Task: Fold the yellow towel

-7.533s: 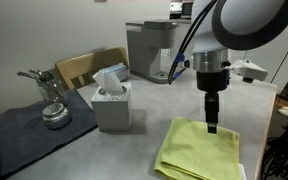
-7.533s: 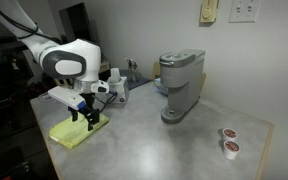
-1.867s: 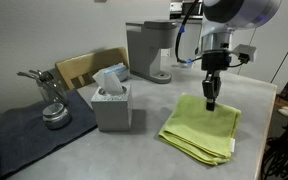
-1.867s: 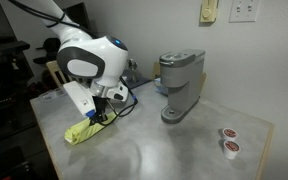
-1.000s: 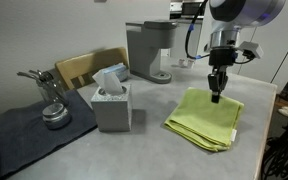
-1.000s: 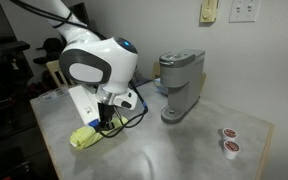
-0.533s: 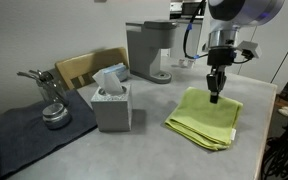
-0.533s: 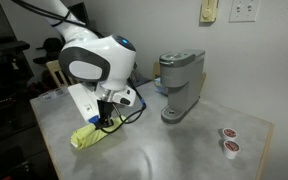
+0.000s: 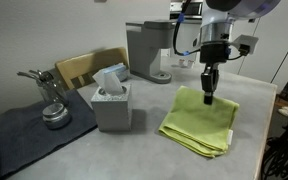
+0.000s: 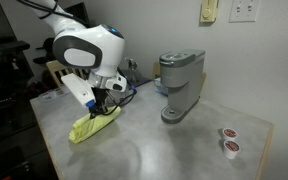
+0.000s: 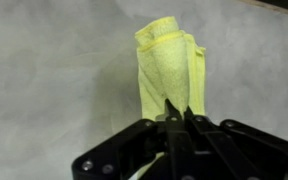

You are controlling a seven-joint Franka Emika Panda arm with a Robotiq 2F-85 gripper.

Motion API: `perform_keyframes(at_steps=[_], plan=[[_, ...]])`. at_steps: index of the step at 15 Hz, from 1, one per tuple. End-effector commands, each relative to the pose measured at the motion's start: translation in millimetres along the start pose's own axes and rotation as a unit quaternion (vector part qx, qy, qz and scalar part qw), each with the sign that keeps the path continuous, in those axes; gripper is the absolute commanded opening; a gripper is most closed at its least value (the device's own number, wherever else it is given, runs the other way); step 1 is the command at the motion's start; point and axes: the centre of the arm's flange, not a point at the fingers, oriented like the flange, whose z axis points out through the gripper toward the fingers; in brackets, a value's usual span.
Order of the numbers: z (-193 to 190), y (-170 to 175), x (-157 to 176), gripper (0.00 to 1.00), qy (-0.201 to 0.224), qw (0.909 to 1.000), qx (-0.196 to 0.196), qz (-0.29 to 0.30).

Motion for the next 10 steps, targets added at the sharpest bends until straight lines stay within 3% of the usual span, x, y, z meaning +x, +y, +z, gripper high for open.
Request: perform_keyframes(at_steps=[1, 10], plan=[[-3.2, -19.6, -4.6, 0.01, -0.014, 0.9998, -0.005, -0.016], [17.4, -29.7, 1.4, 0.01, -0.044, 0.9986, 0.001, -0.029]])
